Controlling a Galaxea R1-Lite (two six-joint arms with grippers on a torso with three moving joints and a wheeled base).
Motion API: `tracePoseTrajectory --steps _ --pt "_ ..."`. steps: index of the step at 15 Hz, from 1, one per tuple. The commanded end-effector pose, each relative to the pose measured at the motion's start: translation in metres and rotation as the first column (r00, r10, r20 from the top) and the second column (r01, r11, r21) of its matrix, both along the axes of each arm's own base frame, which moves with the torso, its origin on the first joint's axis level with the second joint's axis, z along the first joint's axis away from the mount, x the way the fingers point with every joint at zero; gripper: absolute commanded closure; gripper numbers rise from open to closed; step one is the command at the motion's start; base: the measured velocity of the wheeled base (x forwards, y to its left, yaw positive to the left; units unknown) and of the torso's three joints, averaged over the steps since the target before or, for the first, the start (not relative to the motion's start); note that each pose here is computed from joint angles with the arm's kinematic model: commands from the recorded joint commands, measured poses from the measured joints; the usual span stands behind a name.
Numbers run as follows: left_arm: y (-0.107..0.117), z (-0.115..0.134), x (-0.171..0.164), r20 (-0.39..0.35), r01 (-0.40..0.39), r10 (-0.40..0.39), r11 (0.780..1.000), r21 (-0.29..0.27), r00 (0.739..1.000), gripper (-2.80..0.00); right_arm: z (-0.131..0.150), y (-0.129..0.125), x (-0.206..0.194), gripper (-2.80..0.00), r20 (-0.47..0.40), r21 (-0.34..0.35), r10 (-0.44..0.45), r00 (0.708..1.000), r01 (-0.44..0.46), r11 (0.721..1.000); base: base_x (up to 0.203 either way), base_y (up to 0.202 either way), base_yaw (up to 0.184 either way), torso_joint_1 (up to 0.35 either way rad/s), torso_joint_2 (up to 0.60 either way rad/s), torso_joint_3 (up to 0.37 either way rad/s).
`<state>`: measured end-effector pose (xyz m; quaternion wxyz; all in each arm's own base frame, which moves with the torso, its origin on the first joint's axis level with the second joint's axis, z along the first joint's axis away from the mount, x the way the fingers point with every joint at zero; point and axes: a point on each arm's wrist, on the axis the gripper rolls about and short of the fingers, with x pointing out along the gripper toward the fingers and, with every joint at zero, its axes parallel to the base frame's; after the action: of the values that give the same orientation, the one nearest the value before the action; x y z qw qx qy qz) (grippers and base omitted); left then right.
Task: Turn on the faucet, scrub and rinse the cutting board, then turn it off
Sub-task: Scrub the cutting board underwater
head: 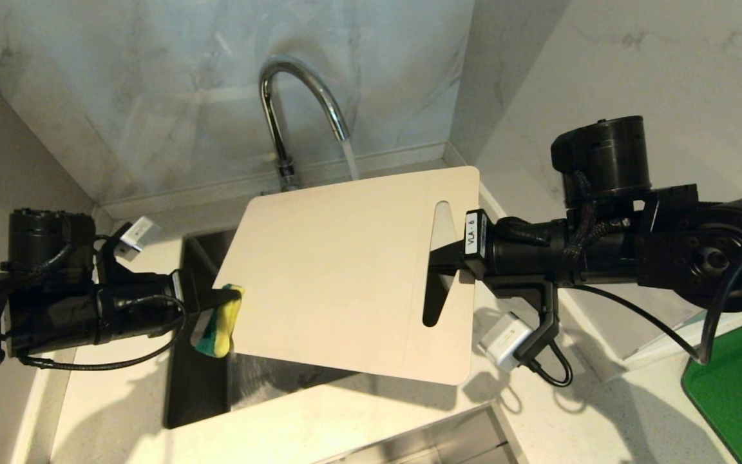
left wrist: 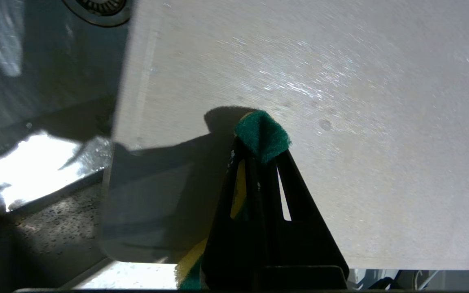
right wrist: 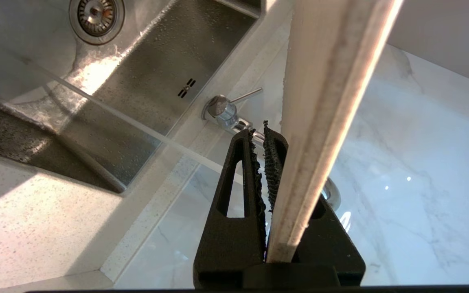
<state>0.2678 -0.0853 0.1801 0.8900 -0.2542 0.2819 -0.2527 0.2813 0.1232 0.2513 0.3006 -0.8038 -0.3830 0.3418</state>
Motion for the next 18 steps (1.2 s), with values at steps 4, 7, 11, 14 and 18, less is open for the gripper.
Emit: tracePoseTrajectory --steps 4,7,11,14,18 --pt "0.022 -0.009 0.019 -0.017 -0.048 0.047 0.999 -0.018 0.999 0.0 0.001 0.0 -0.001 0.0 0.006 0.0 0.005 1.0 -0.005 1.0 0.0 0.0 0.0 0.0 0.0 0.0" --pt "0.034 -0.005 0.028 0.007 -0.09 0.09 0.996 -0.024 0.996 0.0 -0.005 -0.001 -0.003 0.0 -0.014 -0.009 0.003 1.0 -0.003 1.0 0.0 0.0 0.0 0.0 0.0 0.0" --pt "0.04 0.007 0.029 0.043 -0.112 0.114 0.993 -0.047 0.993 0.0 -0.008 -0.005 -0.001 0.0 -0.022 -0.013 -0.012 1.0 0.012 1.0 0.0 0.0 0.0 0.0 0.0 0.0" --pt "0.042 0.031 0.024 0.07 -0.145 0.159 0.974 -0.174 0.985 0.0 -0.018 -0.004 0.005 0.0 -0.037 -0.021 -0.014 0.999 0.013 1.0 0.0 0.0 0.0 0.0 0.0 0.0" --pt "0.043 0.042 0.017 0.102 -0.141 0.164 0.97 -0.198 0.981 0.0 -0.033 0.002 0.019 0.0 -0.042 -0.022 -0.012 0.999 0.011 1.0 0.0 0.0 0.0 0.0 0.0 0.0"
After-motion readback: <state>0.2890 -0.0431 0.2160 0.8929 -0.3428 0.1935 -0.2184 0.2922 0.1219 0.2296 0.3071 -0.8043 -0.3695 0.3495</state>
